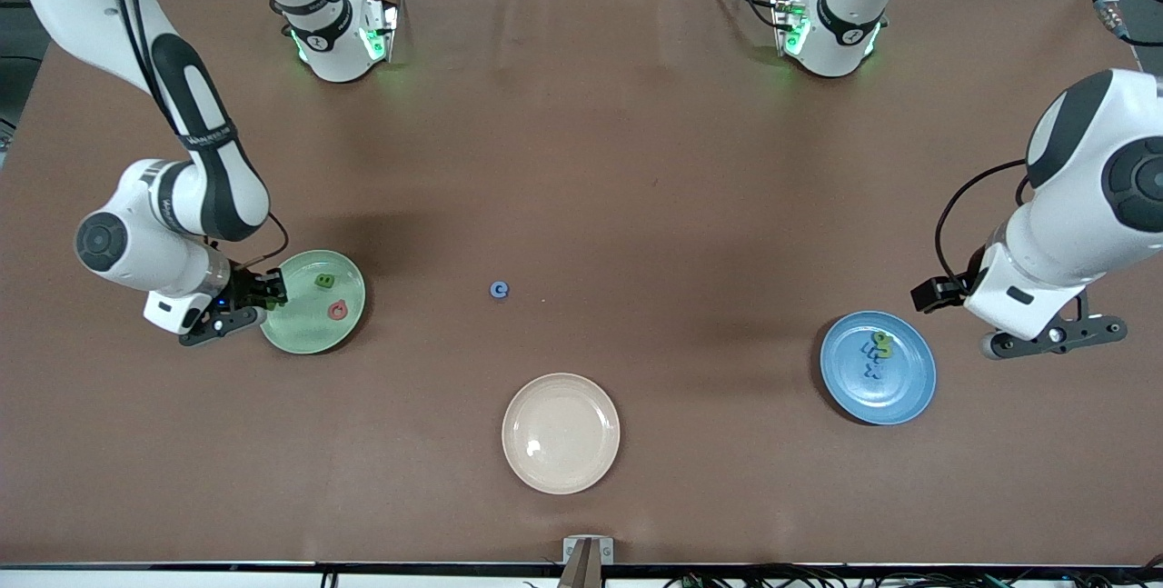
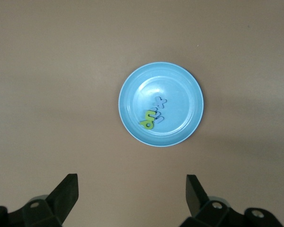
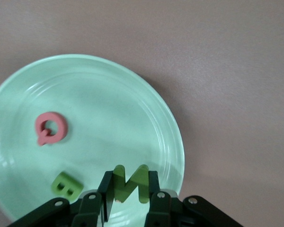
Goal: Sort upper and lower case letters into plates
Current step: 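Place the c on the blue plate while the right places N on green, then grasp the blue C with the right gripper while the left withdraws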
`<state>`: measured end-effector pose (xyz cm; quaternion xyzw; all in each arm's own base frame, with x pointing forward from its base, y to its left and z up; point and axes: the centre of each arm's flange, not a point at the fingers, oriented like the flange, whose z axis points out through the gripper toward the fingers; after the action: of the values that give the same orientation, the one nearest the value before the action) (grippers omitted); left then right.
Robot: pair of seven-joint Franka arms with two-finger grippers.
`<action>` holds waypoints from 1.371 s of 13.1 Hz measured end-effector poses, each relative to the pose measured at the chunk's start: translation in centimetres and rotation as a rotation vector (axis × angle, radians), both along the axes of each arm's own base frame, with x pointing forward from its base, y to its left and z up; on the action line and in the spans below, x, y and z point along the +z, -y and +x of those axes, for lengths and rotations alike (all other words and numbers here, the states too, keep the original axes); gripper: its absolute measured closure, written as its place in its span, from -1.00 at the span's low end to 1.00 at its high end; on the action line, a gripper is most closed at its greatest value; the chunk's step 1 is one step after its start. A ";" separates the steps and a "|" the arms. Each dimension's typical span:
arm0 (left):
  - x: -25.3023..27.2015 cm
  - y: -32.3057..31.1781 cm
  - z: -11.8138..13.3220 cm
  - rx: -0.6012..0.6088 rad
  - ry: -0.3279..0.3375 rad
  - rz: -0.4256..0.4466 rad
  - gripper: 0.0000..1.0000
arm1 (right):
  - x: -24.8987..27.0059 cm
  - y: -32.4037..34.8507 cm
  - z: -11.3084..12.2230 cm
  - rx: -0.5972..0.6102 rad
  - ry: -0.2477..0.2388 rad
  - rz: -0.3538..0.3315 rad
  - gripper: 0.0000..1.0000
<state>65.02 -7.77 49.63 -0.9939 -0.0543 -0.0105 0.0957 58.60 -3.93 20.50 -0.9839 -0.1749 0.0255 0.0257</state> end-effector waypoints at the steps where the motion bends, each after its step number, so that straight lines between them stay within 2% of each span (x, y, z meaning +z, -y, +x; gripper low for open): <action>1: 0.8 0.6 -0.3 -0.021 0.009 0.004 -1.00 | -1.2 0.0 0.0 0.000 0.002 -0.004 0.34; 3: 2.2 2.1 -0.9 -0.046 0.028 0.004 -1.00 | -2.3 0.0 -0.1 0.000 -0.004 -0.006 0.34; 4: 2.9 2.8 -1.1 -0.057 0.039 -0.002 -1.00 | -2.2 0.0 -0.1 0.001 -0.004 -0.006 0.20; 7: 4.2 4.1 -1.8 -0.066 0.029 -0.070 -1.00 | -1.5 -0.5 0.3 0.000 -0.022 0.002 -0.47; 9: 5.6 4.1 -2.5 -0.082 0.011 -0.118 -1.00 | -0.4 -1.8 0.6 -0.074 -0.033 0.004 -0.92; 10: 6.5 3.1 -2.8 -0.090 -0.002 -0.136 -1.00 | 0.4 -3.3 0.8 -0.143 -0.038 0.001 -1.00; 14: 10.5 -0.5 -4.8 -0.088 -0.017 -0.134 -1.00 | 3.7 -16.7 0.0 -0.469 -0.036 -0.024 -1.00; 18: 13.1 -3.5 -7.8 -0.041 -0.068 -0.172 -1.00 | 5.2 -31.9 -3.7 -0.656 -0.012 -0.025 -1.00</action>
<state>57.20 -4.25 62.75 -0.9991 -0.0315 0.0262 0.0116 54.85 27.97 25.69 -0.9879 0.1518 0.0240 0.0217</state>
